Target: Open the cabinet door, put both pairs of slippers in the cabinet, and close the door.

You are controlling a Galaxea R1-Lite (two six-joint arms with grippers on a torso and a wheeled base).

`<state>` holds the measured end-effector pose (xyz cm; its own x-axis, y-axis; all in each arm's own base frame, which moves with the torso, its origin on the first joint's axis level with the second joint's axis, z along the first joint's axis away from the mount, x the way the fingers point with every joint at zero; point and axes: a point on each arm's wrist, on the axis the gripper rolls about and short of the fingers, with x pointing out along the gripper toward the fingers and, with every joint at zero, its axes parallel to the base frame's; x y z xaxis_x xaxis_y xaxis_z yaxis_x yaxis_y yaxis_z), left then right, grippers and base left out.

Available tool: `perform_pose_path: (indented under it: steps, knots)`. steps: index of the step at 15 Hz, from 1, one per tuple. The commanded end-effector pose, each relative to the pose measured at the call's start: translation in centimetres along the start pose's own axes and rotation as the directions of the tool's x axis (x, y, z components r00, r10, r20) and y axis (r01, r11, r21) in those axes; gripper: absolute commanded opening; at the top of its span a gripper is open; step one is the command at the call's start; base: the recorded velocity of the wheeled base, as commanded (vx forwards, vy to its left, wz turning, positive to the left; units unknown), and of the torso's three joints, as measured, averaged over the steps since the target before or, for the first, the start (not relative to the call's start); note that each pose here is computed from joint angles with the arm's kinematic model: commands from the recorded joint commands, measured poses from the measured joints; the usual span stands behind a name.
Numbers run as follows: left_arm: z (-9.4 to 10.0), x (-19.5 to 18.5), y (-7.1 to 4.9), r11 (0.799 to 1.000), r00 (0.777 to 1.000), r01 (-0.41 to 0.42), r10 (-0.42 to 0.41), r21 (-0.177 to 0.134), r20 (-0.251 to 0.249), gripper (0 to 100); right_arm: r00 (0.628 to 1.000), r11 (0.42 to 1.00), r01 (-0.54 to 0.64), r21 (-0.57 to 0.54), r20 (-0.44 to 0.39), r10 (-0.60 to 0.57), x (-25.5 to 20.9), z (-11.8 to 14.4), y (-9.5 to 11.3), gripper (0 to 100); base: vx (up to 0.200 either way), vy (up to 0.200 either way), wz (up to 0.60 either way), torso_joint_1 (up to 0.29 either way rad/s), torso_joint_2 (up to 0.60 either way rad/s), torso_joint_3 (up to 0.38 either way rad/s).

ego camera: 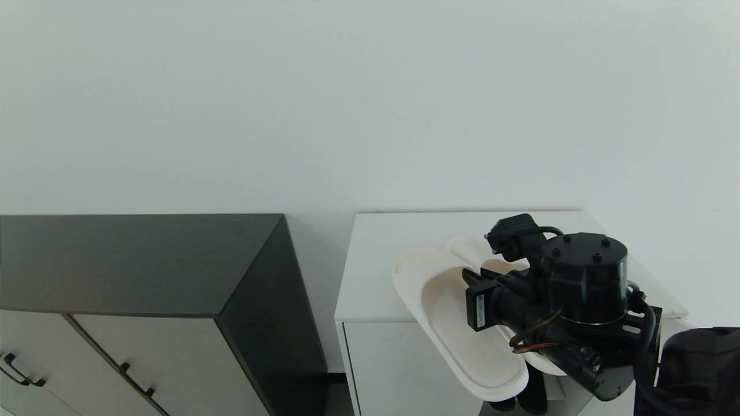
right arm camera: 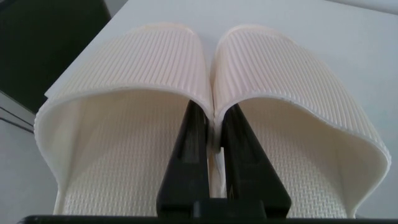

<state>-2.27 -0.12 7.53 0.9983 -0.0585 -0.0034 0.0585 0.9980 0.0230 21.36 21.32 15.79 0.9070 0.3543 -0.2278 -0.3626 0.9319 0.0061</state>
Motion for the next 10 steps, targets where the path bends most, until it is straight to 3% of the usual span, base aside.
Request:
perform_pose_path:
  steps: [1, 9, 10]
  knots:
    - [0.0, 0.0, 0.0, 1.0, 1.0, 0.0, 0.0, 0.0, 0.0, 0, 1.0, 1.0, 0.0, -0.002, -0.005, 0.0, 0.15, -0.17, 0.06, 0, -0.2, 0.0, 0.0, 0.002, 0.0, -0.007]
    - [0.0, 0.0, 0.0, 1.0, 1.0, 0.0, 0.0, 0.0, 0.0, 0, 1.0, 1.0, 0.002, -0.004, -0.006, -0.002, 0.14, -0.22, 0.05, 0, -0.2, 0.0, 0.0, 0.003, 0.0, 0.003]
    - [0.0, 0.0, 0.0, 1.0, 1.0, 0.0, 0.0, 0.0, 0.0, 0, 1.0, 1.0, 0.002, -0.003, -0.005, -0.002, 0.14, -0.2, 0.05, 0, 0.0, 0.0, 0.0, 0.0, 0.0, 0.0]
